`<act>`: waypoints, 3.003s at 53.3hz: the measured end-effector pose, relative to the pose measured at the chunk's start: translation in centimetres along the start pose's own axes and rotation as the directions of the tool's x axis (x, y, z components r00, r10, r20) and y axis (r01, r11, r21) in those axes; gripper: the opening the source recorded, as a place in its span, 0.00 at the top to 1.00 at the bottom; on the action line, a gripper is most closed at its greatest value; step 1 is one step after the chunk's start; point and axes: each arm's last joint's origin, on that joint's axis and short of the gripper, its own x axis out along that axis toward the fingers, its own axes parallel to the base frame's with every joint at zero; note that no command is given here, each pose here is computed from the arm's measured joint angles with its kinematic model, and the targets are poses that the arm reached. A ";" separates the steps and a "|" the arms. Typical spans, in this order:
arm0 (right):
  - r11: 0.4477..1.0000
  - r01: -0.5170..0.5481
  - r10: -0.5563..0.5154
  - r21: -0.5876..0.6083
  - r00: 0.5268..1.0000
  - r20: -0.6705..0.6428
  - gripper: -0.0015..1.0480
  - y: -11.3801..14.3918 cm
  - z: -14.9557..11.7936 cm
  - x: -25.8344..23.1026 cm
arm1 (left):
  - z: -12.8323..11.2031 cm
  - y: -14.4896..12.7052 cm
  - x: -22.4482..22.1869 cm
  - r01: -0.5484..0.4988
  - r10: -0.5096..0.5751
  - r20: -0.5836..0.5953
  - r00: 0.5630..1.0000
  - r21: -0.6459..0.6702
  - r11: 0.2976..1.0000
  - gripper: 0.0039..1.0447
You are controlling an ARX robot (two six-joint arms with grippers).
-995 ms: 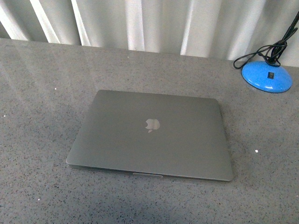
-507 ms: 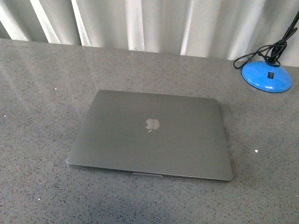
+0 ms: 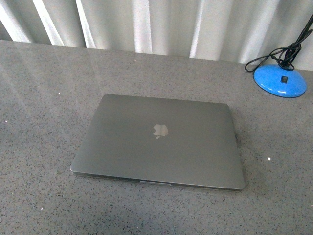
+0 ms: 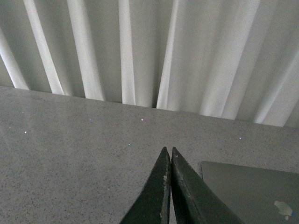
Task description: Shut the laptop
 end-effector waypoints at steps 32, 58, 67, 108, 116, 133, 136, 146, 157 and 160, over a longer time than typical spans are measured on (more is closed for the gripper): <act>1.000 0.003 -0.004 0.006 0.999 0.032 0.99 0.0 0.9 -2.9 | 0.0 -0.4 -1.5 0.028 -0.028 0.029 0.999 0.003 1.000 0.97; 1.000 0.004 -0.004 0.007 0.999 0.035 0.99 0.0 0.9 -4.1 | -0.3 -0.4 -2.7 0.028 -0.028 0.023 0.999 0.003 1.000 0.97; 1.000 0.003 -0.003 0.008 1.000 -0.002 0.99 0.0 0.4 -5.1 | -0.3 -0.4 -2.7 0.028 -0.028 0.023 0.999 0.004 1.000 0.97; 1.000 0.004 -0.004 0.008 1.000 0.029 0.11 0.0 0.6 -5.4 | -0.3 -0.4 -2.7 0.028 -0.028 0.023 0.999 0.004 1.000 0.06; 1.000 0.004 -0.004 0.011 1.000 0.029 0.10 0.0 0.6 -5.4 | -0.3 -0.4 -2.7 0.028 -0.028 0.023 0.999 0.004 1.000 0.06; 1.000 0.004 -0.004 0.011 1.000 0.029 0.10 0.0 0.6 -5.4 | -0.3 -0.4 -2.7 0.028 -0.028 0.023 0.999 0.004 1.000 0.06; 1.000 0.004 -0.004 0.011 1.000 0.029 0.10 0.0 0.6 -5.4 | -0.3 -0.4 -2.7 0.028 -0.028 0.023 0.999 0.004 1.000 0.06; 1.000 0.004 -0.004 0.011 1.000 0.029 0.10 0.0 0.6 -5.4 | -0.3 -0.4 -2.7 0.028 -0.028 0.023 0.999 0.004 1.000 0.06; 1.000 0.004 -0.004 0.011 1.000 0.029 0.10 0.0 0.6 -5.4 | -0.3 -0.4 -2.7 0.028 -0.028 0.023 0.999 0.004 1.000 0.06; 1.000 0.004 -0.004 0.011 1.000 0.029 0.10 0.0 0.6 -5.4 | -0.3 -0.4 -2.7 0.028 -0.028 0.023 0.999 0.004 1.000 0.06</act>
